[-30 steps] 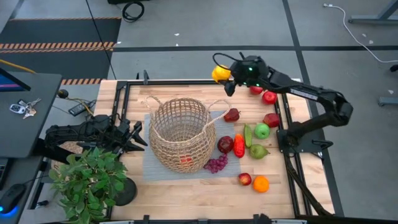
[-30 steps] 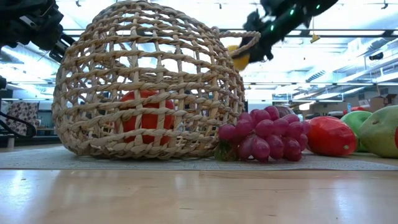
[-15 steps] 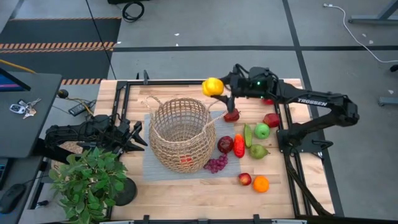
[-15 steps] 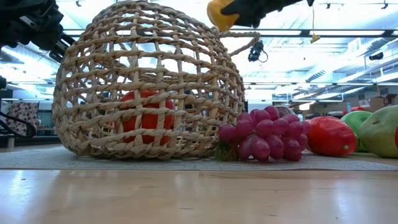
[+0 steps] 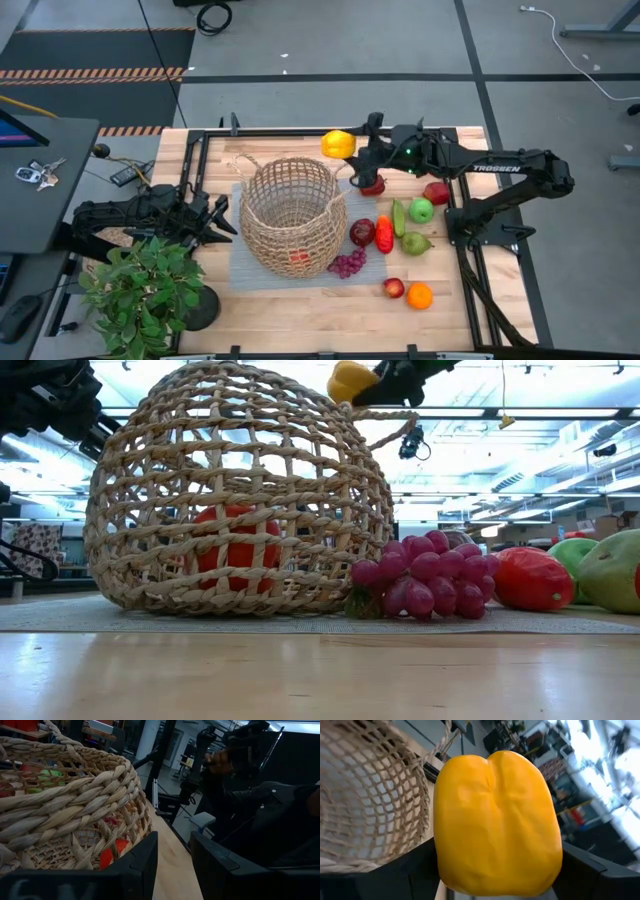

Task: Build produce basket
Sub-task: Put the bell pepper into the brown basket

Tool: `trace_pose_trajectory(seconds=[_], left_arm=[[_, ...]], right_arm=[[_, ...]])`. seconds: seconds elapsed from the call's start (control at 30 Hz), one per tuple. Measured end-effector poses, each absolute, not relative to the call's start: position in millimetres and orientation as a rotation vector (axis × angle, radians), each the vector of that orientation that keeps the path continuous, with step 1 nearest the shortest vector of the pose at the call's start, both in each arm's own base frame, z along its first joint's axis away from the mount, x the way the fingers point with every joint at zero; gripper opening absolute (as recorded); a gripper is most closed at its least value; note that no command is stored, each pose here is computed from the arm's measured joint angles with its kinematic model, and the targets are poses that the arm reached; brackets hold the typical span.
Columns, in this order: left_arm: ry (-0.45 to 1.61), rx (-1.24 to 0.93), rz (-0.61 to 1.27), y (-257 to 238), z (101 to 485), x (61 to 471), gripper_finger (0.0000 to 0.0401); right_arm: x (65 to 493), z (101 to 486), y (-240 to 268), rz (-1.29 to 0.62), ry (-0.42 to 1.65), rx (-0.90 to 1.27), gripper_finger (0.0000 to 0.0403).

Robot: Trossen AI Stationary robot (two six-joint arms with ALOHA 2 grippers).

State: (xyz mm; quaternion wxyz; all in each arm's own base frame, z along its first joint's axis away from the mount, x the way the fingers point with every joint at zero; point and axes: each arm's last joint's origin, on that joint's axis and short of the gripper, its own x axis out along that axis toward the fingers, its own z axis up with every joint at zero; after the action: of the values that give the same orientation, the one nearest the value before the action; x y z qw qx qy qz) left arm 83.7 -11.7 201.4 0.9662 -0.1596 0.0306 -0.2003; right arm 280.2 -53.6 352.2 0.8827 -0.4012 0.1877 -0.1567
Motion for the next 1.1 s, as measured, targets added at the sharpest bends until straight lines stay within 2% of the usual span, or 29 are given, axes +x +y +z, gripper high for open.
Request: trace_pose_trajectory(seconds=[0.63, 1.0, 1.1], left_arm=[[0.063, -0.323, -0.405, -11.7, 201.4, 83.7, 0.0121], [0.062, -0.323, -0.405, -11.7, 201.4, 83.7, 0.0121], [0.063, -0.323, -0.405, -11.7, 201.3, 83.7, 0.0121]], right_arm=[[283.9, 353.0, -25.4, -0.162, 0.446, -1.448, 0.0315], [283.7, 353.0, -26.2, -0.186, 0.463, -1.436, 0.0327], [283.5, 353.0, -28.1, -0.200, 0.454, -1.371, 0.0327]])
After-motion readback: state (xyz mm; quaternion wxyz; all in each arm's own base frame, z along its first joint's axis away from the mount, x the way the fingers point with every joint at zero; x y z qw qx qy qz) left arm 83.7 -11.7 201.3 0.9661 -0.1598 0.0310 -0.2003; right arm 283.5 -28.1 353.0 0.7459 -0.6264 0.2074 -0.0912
